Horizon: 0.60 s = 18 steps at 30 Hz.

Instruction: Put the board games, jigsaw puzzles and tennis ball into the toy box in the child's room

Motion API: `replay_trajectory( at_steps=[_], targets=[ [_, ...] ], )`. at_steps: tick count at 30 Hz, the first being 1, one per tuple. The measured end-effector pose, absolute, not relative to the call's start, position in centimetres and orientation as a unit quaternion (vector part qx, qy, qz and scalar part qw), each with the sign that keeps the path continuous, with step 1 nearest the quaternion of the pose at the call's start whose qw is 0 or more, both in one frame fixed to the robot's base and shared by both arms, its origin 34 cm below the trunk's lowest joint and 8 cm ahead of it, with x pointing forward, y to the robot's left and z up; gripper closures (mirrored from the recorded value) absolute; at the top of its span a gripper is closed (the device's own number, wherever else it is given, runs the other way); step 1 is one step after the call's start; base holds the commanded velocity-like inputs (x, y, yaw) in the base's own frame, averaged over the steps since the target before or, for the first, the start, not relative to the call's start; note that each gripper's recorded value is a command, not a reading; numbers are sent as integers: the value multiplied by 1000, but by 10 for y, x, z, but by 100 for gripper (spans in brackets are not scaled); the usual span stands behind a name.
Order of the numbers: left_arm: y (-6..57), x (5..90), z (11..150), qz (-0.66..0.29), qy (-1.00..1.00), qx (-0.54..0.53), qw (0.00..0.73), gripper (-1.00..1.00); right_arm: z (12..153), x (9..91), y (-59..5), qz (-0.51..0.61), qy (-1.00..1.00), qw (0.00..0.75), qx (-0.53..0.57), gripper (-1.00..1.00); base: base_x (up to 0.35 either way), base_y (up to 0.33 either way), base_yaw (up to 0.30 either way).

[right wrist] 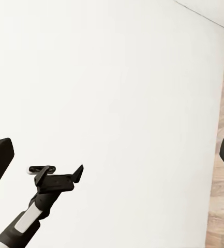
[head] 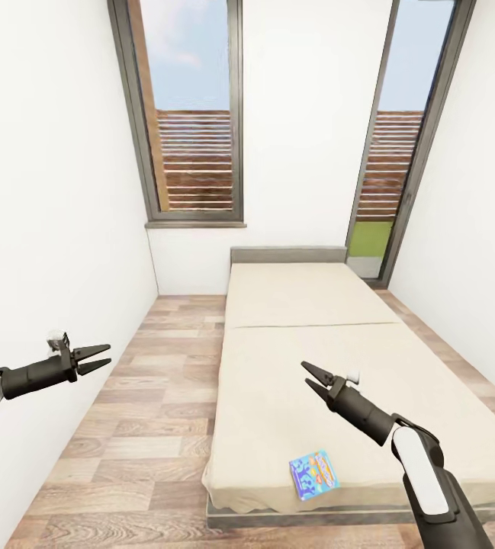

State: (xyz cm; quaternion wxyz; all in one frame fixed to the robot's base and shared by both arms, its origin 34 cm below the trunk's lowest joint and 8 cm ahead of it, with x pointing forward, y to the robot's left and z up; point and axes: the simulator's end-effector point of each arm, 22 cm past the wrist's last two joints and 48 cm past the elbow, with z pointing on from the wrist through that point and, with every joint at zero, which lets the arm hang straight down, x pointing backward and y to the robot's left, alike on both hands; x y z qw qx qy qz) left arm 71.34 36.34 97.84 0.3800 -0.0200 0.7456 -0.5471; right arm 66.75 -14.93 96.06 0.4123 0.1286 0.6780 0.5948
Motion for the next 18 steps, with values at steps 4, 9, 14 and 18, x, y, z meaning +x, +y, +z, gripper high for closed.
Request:
replay_trajectory(
  at_steps=[4,9,14,18],
  targets=[
    [363,713,972,-547,746,-20,380,-100,955,668,-149,597,676,412,130,-100,-3,0,0],
    [363,713,964,-547,746,-20,380,-100,948,667,-149,599,674,412,130,-100,0,0,0],
    [361,714,956,-548,745,-20,379,-100,950,668,-154,612,656,419,138,-100,0,0,0],
    [361,713,949,-549,745,-20,379,-100,947,670,-160,622,644,419,153,-100,0,0,0]
  ],
)
